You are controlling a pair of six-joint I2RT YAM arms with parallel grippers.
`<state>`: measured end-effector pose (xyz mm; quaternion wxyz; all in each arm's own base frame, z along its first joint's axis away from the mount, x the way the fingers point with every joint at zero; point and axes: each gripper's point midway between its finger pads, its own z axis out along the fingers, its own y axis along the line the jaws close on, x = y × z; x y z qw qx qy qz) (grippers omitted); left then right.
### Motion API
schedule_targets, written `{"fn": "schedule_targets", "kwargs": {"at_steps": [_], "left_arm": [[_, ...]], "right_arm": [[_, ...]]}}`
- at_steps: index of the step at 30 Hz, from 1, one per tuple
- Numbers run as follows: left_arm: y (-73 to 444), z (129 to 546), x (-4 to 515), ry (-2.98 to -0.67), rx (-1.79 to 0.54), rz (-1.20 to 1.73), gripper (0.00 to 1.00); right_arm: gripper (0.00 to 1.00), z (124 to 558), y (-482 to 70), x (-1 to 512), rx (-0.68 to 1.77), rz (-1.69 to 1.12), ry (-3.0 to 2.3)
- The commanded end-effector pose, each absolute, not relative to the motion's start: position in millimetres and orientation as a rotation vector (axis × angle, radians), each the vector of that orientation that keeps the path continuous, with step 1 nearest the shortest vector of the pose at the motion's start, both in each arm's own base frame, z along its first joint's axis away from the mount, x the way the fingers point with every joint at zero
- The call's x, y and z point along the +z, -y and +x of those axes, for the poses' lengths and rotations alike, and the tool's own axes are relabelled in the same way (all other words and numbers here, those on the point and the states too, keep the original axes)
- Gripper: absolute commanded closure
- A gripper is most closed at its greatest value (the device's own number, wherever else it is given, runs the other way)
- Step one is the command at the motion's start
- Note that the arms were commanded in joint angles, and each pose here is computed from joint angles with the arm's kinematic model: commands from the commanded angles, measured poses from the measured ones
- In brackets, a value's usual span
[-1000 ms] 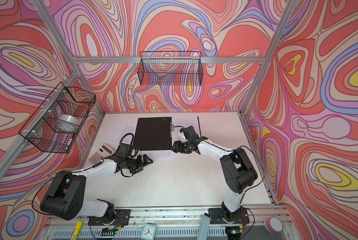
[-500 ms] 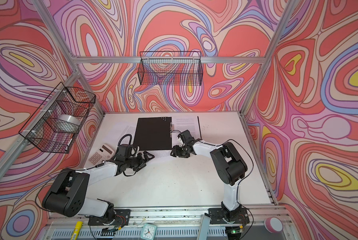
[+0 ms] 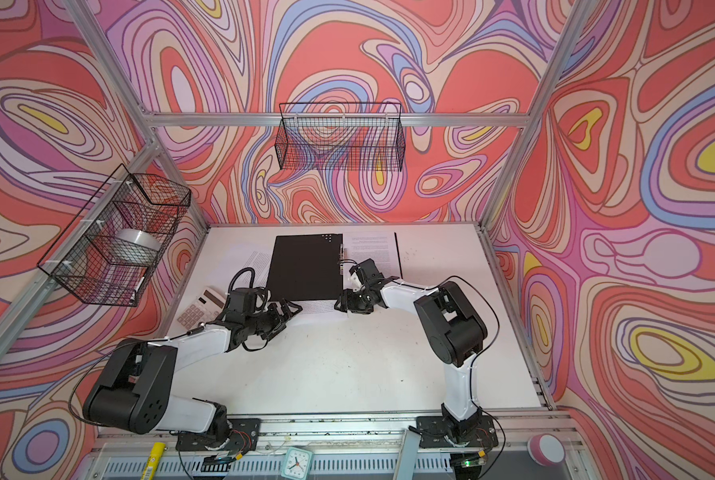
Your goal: Put the files into the folder
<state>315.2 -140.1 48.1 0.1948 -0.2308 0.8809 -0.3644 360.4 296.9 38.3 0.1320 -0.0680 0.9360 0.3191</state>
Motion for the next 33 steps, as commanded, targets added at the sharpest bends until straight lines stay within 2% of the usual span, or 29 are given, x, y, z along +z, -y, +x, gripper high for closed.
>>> {"fn": "schedule_targets", "kwargs": {"at_steps": [1,7,23,33], "left_arm": [[114.3,297.1,16.6,-2.563,-0.858,-0.764,0.05],[115.6,303.4,21.0,-2.538,-0.909,-0.758,0.06],[121.3,300.4,6.6,-2.575,-0.947,-0.752,0.07],[123.3,298.5,0.8,-2.580,-0.965,-0.758,0.08]], "right_arm": [[0.37,351.4,-294.9,17.6,0.894,-0.179,-2.793],[0.36,349.5,-305.4,14.7,0.992,-0.167,-2.794],[0.29,337.5,-313.8,0.1,1.069,0.046,-2.908],[0.24,328.0,-328.2,8.9,1.337,0.262,-2.848]]}}
